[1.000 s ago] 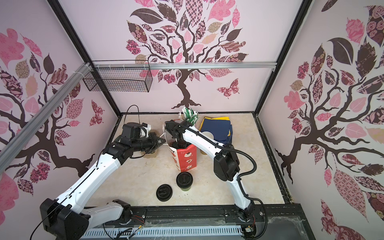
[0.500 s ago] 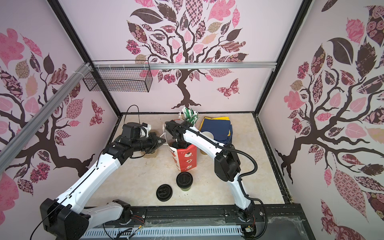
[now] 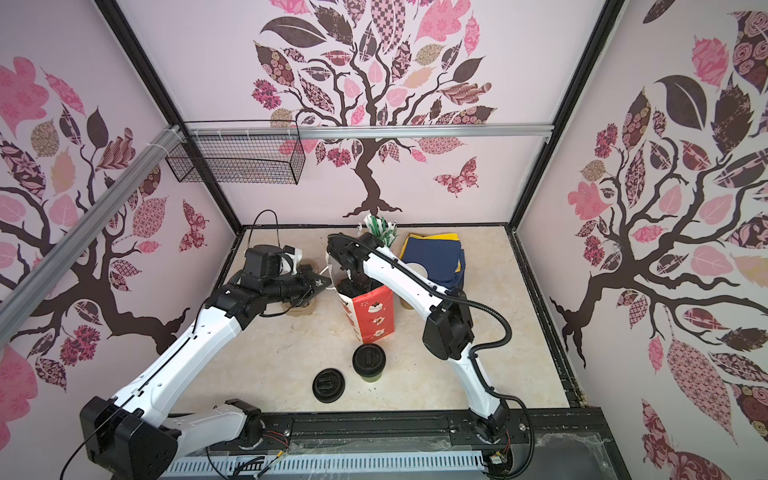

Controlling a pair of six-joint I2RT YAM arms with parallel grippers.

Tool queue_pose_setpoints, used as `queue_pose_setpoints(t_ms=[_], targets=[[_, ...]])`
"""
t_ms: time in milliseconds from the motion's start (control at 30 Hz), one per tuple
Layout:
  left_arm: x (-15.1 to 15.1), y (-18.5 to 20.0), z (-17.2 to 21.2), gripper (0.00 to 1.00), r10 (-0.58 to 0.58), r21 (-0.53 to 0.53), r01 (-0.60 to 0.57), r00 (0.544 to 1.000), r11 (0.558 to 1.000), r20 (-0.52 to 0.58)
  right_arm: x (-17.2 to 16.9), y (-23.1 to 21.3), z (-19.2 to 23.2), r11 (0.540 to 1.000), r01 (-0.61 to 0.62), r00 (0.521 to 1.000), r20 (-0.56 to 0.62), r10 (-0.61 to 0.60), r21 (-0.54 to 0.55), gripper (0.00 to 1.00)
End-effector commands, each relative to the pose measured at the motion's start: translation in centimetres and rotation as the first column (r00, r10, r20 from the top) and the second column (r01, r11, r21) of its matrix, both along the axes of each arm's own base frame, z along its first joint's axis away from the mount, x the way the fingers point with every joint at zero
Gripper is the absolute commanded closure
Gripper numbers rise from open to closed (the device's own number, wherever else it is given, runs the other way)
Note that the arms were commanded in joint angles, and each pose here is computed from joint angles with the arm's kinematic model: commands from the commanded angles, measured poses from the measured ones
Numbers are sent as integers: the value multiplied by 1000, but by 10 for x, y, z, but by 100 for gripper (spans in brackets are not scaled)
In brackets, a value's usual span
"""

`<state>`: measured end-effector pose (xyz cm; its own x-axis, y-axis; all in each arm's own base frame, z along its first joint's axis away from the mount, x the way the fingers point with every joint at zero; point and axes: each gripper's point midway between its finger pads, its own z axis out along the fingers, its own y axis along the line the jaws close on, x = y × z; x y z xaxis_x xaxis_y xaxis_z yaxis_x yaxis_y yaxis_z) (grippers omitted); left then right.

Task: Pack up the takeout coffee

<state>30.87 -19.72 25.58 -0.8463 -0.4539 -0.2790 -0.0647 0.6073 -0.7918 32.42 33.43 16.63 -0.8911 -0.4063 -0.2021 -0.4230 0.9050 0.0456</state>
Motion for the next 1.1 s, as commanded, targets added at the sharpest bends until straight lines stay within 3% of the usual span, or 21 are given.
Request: queue_pose_setpoints(t_ms=[0,367,733,1067], targets=[[5,2,19,100,-1,5,1,999,1000,54,-6,-3,15,1000,12,1000,-7,-12,1,13],[6,0,25,100,-9,0,9,998,1000,67,-7,-4,17,999,31,999,11,-31,32,6],[9,-13,60,100,-51,-79,64,986,995,157,8,0,43,994,51,990,128,-64,101,8],[8,-18,60,100,-65,-82,78,985,994,157,18,-4,46,996,64,976,207,-75,60,8]])
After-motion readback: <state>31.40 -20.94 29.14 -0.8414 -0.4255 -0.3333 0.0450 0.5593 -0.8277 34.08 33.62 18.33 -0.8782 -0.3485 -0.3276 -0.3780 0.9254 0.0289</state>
